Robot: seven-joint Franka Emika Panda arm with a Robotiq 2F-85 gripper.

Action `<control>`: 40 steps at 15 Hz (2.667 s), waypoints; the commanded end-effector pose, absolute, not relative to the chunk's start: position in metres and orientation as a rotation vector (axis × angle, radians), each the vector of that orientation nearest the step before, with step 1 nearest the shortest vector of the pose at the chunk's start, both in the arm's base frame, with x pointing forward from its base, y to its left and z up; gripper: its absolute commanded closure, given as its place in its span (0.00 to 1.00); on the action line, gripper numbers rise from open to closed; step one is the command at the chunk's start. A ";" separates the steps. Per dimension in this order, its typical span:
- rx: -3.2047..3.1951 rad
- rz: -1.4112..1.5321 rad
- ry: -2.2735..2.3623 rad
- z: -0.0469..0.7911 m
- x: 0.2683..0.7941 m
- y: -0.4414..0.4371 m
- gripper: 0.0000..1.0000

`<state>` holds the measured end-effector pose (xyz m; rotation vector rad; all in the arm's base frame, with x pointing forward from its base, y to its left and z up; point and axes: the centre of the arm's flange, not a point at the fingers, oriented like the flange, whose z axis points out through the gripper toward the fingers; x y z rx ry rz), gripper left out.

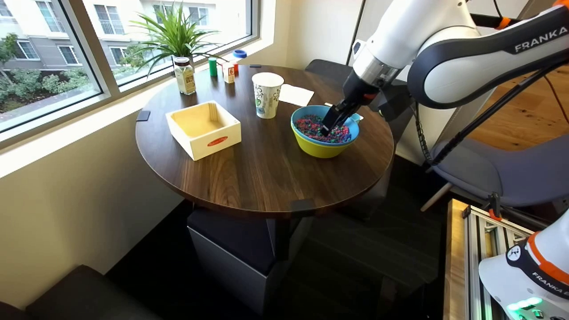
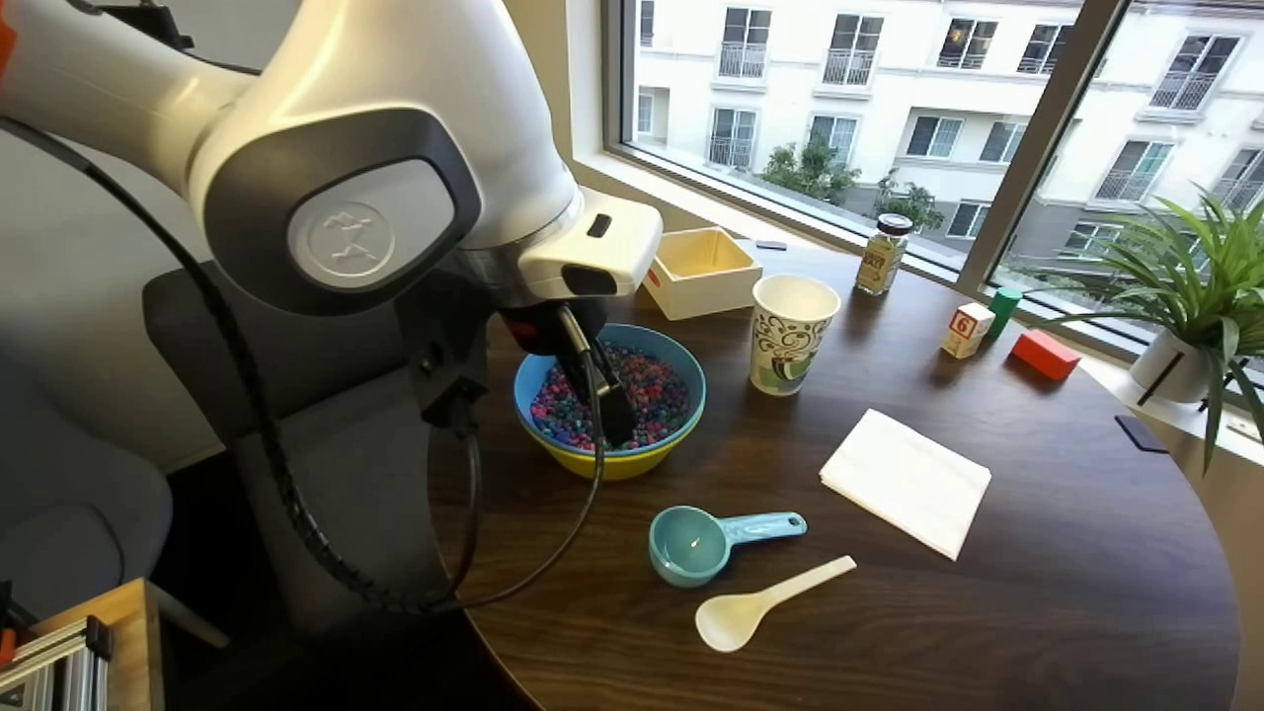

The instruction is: Put some cereal in the blue measuring spoon then place the cereal back in the blue bowl using the measuring spoon

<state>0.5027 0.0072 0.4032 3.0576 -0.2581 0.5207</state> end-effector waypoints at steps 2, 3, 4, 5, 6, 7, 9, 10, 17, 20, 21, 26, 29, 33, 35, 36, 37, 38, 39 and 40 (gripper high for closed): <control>3.067 0.555 -0.271 0.403 0.508 0.009 0.69; 3.065 0.559 -0.271 0.404 0.508 0.009 0.76; 3.065 0.560 -0.270 0.404 0.508 0.009 0.82; 3.064 0.561 -0.269 0.404 0.508 0.009 0.91; 3.065 0.561 -0.268 0.404 0.508 0.009 0.98; 3.065 0.561 -0.267 0.404 0.508 0.009 1.00; 3.065 0.560 -0.267 0.403 0.508 0.008 1.00; 3.064 0.562 -0.265 0.404 0.508 0.008 0.99; 3.043 0.648 -0.268 0.442 0.505 0.002 0.99; 3.007 0.662 -0.336 0.453 0.502 -0.016 0.99; 2.996 0.655 -0.368 0.452 0.500 -0.024 0.99; 2.959 0.595 -0.507 0.433 0.491 -0.068 0.99; 2.950 0.567 -0.557 0.421 0.486 -0.085 0.99; 2.952 0.543 -0.580 0.409 0.484 -0.096 0.99; 2.949 0.532 -0.583 0.405 0.483 -0.099 0.99; 2.949 0.527 -0.586 0.403 0.483 -0.100 0.99; 2.947 0.523 -0.589 0.402 0.483 -0.102 0.99; 2.946 0.520 -0.593 0.401 0.483 -0.103 0.99; 2.945 0.517 -0.594 0.400 0.483 -0.104 0.99; 2.942 0.515 -0.595 0.399 0.483 -0.105 0.99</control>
